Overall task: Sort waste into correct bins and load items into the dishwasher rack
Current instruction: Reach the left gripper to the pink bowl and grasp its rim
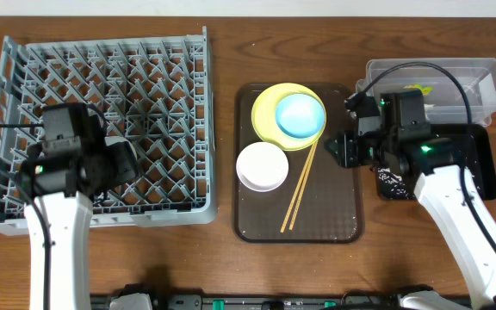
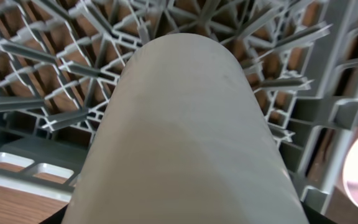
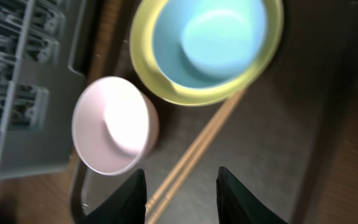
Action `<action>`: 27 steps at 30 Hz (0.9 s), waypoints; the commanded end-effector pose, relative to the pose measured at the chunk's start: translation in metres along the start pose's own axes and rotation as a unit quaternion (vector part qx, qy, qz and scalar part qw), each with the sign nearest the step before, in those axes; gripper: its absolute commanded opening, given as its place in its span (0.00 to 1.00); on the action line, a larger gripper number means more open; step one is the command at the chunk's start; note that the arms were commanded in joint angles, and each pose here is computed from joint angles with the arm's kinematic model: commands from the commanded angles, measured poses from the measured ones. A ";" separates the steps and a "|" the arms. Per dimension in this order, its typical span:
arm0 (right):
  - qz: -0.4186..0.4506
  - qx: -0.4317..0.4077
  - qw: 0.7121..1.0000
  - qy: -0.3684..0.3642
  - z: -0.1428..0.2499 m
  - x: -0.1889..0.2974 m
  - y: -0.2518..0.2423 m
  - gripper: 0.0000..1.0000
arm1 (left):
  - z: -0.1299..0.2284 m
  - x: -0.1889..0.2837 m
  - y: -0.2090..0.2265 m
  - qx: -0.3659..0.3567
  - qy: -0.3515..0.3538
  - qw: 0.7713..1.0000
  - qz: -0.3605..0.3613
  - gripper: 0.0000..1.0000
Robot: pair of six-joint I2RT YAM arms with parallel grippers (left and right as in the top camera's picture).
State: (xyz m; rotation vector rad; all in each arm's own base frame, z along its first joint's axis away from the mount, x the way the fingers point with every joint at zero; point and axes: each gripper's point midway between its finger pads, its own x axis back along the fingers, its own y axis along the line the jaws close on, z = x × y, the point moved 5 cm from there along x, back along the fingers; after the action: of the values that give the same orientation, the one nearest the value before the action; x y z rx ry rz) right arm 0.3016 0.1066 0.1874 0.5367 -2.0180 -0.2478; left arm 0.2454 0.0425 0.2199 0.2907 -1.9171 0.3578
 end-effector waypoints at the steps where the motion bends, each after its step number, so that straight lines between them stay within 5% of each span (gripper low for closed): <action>1: 0.037 0.023 0.999 0.002 0.001 0.004 -0.007 0.35 | -0.005 -0.010 0.003 -0.008 0.020 1.000 -0.015 0.62; 15: 0.038 0.020 0.999 0.012 0.004 0.003 -0.008 0.36 | -0.007 -0.072 0.001 -0.003 0.118 0.993 -0.018 0.62; 23: 0.038 0.021 0.999 0.012 0.004 0.003 -0.007 0.42 | -0.003 -0.092 0.002 -0.001 0.152 0.988 -0.025 0.97; 27: 0.038 0.020 0.999 0.013 0.005 0.003 -0.008 0.43 | -0.006 -0.078 0.001 -0.002 0.130 0.991 -0.021 0.99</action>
State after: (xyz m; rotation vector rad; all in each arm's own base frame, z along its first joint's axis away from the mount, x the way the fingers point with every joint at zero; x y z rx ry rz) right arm 0.2974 0.0974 0.1818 0.4731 -2.0101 -0.1713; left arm 0.2764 0.0470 0.1312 0.2662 -1.5940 0.3418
